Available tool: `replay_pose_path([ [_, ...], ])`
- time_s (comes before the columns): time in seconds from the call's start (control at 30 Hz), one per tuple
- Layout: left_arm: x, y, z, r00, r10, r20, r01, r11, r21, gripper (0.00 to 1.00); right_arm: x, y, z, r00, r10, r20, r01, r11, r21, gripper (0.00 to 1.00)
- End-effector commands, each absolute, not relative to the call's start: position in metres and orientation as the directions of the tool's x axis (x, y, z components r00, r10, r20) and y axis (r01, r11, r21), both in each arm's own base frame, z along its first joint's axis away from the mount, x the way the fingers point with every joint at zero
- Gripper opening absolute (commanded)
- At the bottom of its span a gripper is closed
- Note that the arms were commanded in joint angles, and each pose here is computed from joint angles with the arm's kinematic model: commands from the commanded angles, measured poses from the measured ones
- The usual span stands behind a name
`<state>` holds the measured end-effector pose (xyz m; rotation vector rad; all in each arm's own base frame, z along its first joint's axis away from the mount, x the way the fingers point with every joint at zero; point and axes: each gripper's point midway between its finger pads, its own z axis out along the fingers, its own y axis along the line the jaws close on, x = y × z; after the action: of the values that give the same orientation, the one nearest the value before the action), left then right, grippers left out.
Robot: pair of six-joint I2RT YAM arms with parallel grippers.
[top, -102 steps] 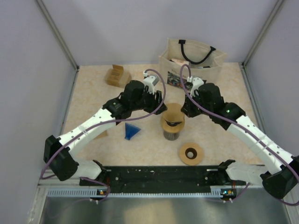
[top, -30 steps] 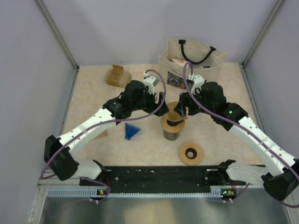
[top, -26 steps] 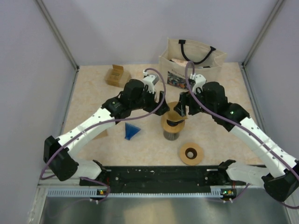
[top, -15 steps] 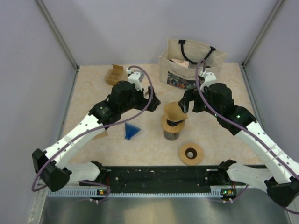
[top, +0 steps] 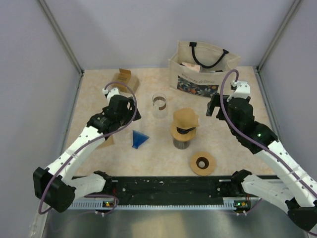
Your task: Place the coffee filter in the dripper
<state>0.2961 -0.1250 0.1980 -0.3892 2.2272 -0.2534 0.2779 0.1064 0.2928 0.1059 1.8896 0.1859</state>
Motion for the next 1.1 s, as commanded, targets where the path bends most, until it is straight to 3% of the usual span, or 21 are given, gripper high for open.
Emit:
replay_pose_path([
  [0.0, 0.322, -0.128, 0.203, -0.551, -0.464, -0.694, -0.218, 0.882, -0.418, 0.99, 0.281, 0.083, 0.286, -0.282, 0.214, -0.935, 0.124, 0.975, 0.186, 0.96],
  [0.27, 0.413, -0.182, 0.219, -0.606, -0.475, -0.638, -0.071, 0.831, -0.552, 0.97, 0.253, 0.050, 0.244, -0.324, 0.273, -0.906, 0.278, 0.943, 0.184, 0.96],
  [0.47, 0.451, -0.214, 0.184, -0.722, -0.368, -0.586, -0.011, 0.853, -0.521, 0.74, 0.226, 0.051, 0.214, -0.377, 0.347, -0.859, 0.256, 0.930, 0.264, 0.94],
  [0.57, 0.460, -0.220, 0.182, -0.744, -0.323, -0.585, 0.016, 0.867, -0.498, 0.67, 0.221, 0.050, 0.213, -0.376, 0.357, -0.855, 0.248, 0.928, 0.279, 0.94],
  [0.7, 0.466, -0.221, 0.173, -0.755, -0.276, -0.594, 0.045, 0.883, -0.467, 0.65, 0.221, 0.048, 0.211, -0.378, 0.344, -0.860, 0.254, 0.931, 0.262, 0.94],
  [0.9, 0.458, -0.227, 0.158, -0.801, -0.192, -0.567, 0.094, 0.895, -0.435, 0.51, 0.224, 0.047, 0.210, -0.386, 0.321, -0.865, 0.261, 0.937, 0.231, 0.94],
  [1.07, 0.456, -0.225, 0.149, -0.809, -0.132, -0.573, 0.119, 0.918, -0.379, 0.50, 0.226, 0.046, 0.208, -0.395, 0.308, -0.865, 0.268, 0.940, 0.212, 0.94],
])
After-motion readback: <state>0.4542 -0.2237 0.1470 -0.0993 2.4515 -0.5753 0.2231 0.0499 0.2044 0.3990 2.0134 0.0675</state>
